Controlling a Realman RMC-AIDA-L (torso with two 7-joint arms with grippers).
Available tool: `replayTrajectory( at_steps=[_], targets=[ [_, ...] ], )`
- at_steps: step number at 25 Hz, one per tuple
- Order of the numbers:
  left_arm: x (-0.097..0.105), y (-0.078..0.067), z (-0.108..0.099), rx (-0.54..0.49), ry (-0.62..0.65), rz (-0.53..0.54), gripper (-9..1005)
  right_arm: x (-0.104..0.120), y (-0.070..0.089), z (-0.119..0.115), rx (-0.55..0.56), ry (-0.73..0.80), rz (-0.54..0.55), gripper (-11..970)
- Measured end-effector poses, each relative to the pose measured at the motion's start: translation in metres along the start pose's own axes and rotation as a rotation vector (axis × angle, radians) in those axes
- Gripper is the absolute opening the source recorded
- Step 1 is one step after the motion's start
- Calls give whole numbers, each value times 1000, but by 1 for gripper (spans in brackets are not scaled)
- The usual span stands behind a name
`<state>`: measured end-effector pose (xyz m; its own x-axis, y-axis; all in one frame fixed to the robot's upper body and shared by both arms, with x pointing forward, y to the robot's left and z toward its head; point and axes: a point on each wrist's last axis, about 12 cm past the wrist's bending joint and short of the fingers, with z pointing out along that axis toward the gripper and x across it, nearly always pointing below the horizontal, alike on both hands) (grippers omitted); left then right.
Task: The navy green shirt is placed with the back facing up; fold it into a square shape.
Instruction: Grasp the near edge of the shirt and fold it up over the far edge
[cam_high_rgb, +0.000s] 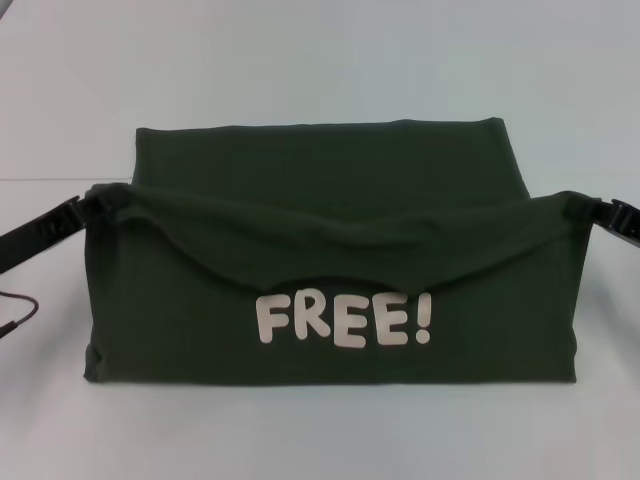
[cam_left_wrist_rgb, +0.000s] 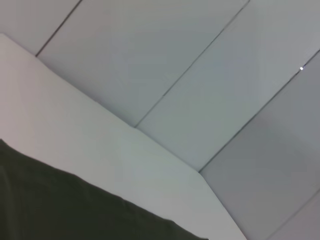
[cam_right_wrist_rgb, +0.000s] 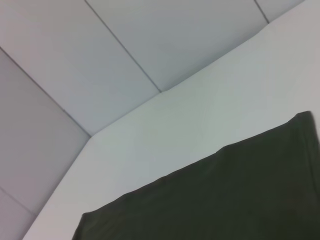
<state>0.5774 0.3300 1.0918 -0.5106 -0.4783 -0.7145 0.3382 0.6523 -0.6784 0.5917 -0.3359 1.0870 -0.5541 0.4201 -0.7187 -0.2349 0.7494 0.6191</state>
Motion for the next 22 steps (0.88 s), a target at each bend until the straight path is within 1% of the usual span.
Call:
replayTrajectory(
  at_steps=[6, 12, 17, 22],
  targets=[
    [0, 2, 6, -42, -33, 0, 67, -1, -3, 3, 32, -23, 12, 61],
    [9, 0, 15, -63, -43, 55, 68, 6, -4, 12, 66, -20, -23, 65],
    [13, 0, 21, -96, -67, 68, 68, 10, -5, 19, 96, -21, -31, 69],
    [13, 1, 27, -123, -70, 76, 69, 9, -3, 22, 100, -20, -34, 72]
  ],
)
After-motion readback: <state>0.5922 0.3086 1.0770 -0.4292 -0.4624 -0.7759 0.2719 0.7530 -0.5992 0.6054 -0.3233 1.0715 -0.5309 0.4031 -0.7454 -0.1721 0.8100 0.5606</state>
